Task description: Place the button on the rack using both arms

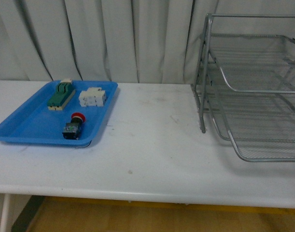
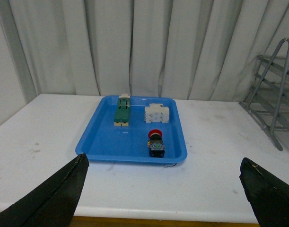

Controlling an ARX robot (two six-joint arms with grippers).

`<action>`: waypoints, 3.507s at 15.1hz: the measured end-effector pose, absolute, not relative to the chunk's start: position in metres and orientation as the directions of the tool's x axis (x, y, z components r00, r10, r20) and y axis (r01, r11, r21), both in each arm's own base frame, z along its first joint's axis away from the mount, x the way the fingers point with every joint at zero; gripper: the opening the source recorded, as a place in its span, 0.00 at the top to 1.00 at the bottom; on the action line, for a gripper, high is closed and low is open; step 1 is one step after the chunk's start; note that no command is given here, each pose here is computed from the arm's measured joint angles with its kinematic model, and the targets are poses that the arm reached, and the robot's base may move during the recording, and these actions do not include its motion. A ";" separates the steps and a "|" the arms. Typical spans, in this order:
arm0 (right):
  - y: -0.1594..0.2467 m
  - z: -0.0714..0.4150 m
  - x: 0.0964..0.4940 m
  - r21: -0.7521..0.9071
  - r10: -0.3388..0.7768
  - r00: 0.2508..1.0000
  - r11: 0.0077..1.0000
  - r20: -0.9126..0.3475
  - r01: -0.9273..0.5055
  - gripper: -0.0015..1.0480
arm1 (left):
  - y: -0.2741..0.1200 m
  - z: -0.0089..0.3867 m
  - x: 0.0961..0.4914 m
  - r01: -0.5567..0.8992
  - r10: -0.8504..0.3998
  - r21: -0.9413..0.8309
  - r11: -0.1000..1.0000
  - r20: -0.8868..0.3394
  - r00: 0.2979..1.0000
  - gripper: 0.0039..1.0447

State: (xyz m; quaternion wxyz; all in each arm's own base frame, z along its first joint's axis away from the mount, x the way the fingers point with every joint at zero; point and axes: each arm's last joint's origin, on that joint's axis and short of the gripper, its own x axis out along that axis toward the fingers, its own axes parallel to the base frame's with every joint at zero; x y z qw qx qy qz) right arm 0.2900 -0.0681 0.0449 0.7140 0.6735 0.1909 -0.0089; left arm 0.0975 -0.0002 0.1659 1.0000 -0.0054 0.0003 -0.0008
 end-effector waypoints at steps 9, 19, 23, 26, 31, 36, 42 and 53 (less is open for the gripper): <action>-0.068 0.088 0.258 0.962 0.238 0.949 0.225 -0.209 0.155 0.06 | 0.000 0.166 0.098 0.002 -0.002 -0.011 1.000 -0.001 1.000 0.06; -0.070 0.096 0.233 0.921 0.211 0.935 0.333 -0.284 0.204 0.06 | 0.000 0.166 0.098 0.002 -0.002 -0.011 1.000 -0.001 1.000 0.06; -0.063 0.116 0.223 0.923 0.239 0.939 0.351 -0.249 0.156 0.06 | 0.000 0.166 0.098 0.002 -0.002 -0.011 1.000 -0.001 1.000 0.06; -0.040 0.148 0.188 0.516 0.032 0.995 0.857 -0.090 0.019 0.37 | 0.000 0.166 0.098 0.002 -0.002 -0.011 1.000 -0.001 1.000 0.06; -0.017 0.168 0.120 0.032 0.002 1.000 0.999 -0.007 -0.002 0.96 | 0.000 0.166 0.098 0.002 -0.002 -0.011 1.000 -0.001 1.000 0.06; 0.001 0.169 0.109 0.004 0.010 1.000 1.000 0.010 -0.010 0.98 | 0.000 0.166 0.098 0.002 -0.002 -0.011 1.000 0.000 1.000 0.06; 0.000 0.167 0.097 0.003 0.000 1.000 1.000 0.003 0.000 0.98 | 0.000 0.166 0.098 0.002 -0.002 -0.011 1.000 -0.001 1.000 0.06; 0.000 0.167 0.097 0.002 0.000 1.000 1.000 0.004 0.000 0.07 | 0.000 0.166 0.098 0.002 -0.002 -0.011 1.000 -0.001 1.000 0.06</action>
